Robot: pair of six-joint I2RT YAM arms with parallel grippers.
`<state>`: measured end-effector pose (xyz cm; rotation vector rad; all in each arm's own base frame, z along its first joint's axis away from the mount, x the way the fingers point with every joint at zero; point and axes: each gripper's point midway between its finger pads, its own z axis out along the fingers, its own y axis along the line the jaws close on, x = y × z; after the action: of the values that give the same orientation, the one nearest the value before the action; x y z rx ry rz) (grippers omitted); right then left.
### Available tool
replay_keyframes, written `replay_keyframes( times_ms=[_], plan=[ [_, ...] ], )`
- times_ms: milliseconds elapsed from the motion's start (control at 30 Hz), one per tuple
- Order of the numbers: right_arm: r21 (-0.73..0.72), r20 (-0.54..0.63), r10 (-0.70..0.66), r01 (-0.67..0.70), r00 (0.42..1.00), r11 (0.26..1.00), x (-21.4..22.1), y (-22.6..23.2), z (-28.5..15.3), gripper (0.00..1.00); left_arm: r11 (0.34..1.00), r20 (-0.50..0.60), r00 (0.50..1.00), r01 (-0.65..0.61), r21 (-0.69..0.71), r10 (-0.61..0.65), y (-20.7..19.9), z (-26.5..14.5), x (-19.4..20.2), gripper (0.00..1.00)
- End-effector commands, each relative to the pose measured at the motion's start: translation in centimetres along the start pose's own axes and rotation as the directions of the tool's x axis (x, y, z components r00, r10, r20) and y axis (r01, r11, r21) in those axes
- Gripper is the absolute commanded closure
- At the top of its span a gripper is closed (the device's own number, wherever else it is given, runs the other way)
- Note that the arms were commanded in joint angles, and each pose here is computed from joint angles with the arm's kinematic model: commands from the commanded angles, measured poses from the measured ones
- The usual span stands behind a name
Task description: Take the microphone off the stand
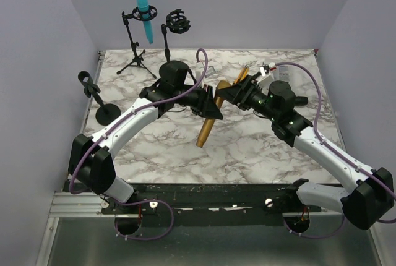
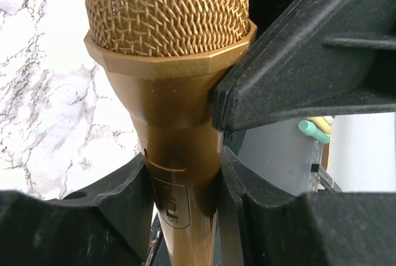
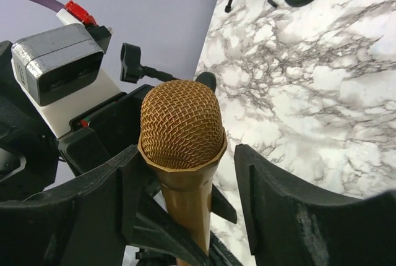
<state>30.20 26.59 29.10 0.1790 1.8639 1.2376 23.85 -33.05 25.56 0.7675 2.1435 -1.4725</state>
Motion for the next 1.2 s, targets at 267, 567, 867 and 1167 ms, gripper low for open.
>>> replay_keyframes(
  times_ms=[267,567,867,1167],
  plan=[
    [0.005,-0.008,0.029,-0.029,1.000,1.000,1.2,-0.3,1.1,0.43,0.998,0.013,0.998,-0.063,0.020,0.063,-1.4,-0.4,-0.2,1.00],
    [0.195,0.142,0.097,-0.124,0.985,0.973,-0.5,-4.2,0.1,0.99,0.988,0.065,0.988,-0.135,-0.077,0.140,-1.1,-1.6,-0.6,0.16],
    [0.599,0.253,0.077,-0.219,0.964,0.770,-4.3,-13.5,-2.8,0.99,0.885,0.190,0.953,-0.128,-0.448,0.235,0.3,-7.3,-3.8,0.01],
    [0.701,0.514,0.193,-0.539,0.836,0.467,-7.4,-27.5,-11.2,0.99,0.539,0.243,0.736,-0.193,-0.820,0.632,2.5,-16.9,-6.1,0.01]
  ],
)
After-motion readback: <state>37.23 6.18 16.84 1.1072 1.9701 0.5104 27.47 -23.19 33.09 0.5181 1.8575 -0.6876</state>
